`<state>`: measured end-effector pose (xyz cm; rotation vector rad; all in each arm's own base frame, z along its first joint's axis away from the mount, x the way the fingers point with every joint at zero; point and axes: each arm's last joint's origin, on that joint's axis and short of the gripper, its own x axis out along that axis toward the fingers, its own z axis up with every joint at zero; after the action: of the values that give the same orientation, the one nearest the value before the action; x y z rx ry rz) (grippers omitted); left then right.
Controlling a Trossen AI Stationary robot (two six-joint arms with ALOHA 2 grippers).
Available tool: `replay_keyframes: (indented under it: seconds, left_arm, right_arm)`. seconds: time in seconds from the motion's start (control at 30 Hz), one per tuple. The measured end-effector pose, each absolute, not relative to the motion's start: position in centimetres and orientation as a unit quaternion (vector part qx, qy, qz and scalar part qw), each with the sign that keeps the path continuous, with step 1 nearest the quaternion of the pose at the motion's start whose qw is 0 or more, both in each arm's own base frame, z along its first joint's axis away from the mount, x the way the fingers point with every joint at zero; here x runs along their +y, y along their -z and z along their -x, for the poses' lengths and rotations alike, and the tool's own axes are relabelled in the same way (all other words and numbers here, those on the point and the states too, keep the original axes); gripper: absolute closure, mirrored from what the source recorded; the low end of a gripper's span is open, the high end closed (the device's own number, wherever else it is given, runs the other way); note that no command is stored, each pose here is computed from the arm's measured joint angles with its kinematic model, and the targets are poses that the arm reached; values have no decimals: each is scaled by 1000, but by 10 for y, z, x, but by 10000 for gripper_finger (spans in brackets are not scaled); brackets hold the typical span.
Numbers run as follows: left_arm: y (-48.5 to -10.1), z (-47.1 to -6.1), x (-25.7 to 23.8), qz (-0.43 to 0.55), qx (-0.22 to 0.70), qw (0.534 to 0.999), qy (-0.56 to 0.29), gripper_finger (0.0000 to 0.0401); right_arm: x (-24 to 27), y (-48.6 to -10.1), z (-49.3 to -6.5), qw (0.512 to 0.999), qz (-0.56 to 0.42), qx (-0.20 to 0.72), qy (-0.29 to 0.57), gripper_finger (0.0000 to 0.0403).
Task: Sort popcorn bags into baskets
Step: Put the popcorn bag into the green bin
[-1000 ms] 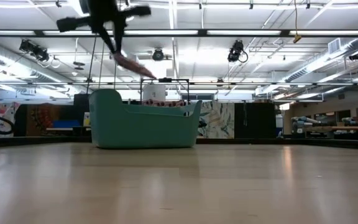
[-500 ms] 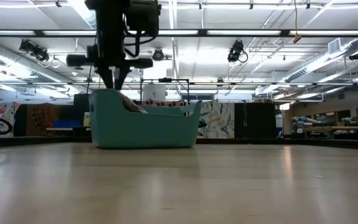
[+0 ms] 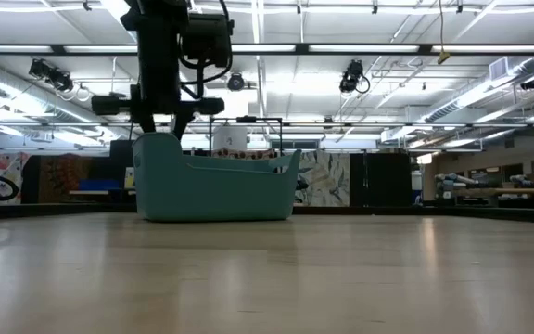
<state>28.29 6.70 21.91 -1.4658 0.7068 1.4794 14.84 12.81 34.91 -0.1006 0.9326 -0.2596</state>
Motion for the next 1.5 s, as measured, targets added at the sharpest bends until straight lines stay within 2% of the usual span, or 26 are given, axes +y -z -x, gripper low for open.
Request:
replay_keyframes:
  seconds: [0.17,0.27,0.4,0.47,0.63,0.7,0.83,0.9,1.0,1.1,1.23,1.33,1.5]
  left_arm:
    - [-250,-279,61,555,325,526,-556,247]
    - [-284,-275,42,525,332,592,-514,225]
    - [-325,-269,-15,467,340,709,-405,217]
    - [-330,-260,-53,446,368,736,-352,216]
    - [-314,-225,-130,454,460,679,-349,210]
    - [-305,-214,-153,445,483,661,-364,200]
    - [-287,-202,-181,421,521,632,-390,165]
    - [-274,-199,-189,400,555,598,-418,145]
    - [-247,-191,-193,373,612,522,-462,127]
    - [-220,-183,-193,364,647,477,-471,123]
    - [-187,-174,-182,377,642,459,-485,122]
    - [-164,-163,-166,367,626,439,-530,122]
    - [-142,-154,-148,361,611,419,-566,122]
  right_arm:
    - [125,-348,-147,876,70,460,128,277]
    - [122,-341,-148,872,86,459,148,277]
    - [121,-318,-151,864,63,467,176,277]
    - [123,-300,-153,861,35,471,185,277]
    - [134,-254,-157,829,-36,540,138,277]
    - [139,-241,-160,813,-73,559,146,280]
    - [154,-231,-172,799,-104,570,162,293]
    - [165,-233,-181,803,-106,566,152,300]
    - [180,-237,-193,811,-99,558,142,304]
    - [192,-239,-204,823,-77,546,137,305]
    - [200,-237,-213,824,-53,550,128,305]
    - [201,-233,-215,820,-43,555,129,305]
    - [201,-232,-213,815,-31,566,121,305]
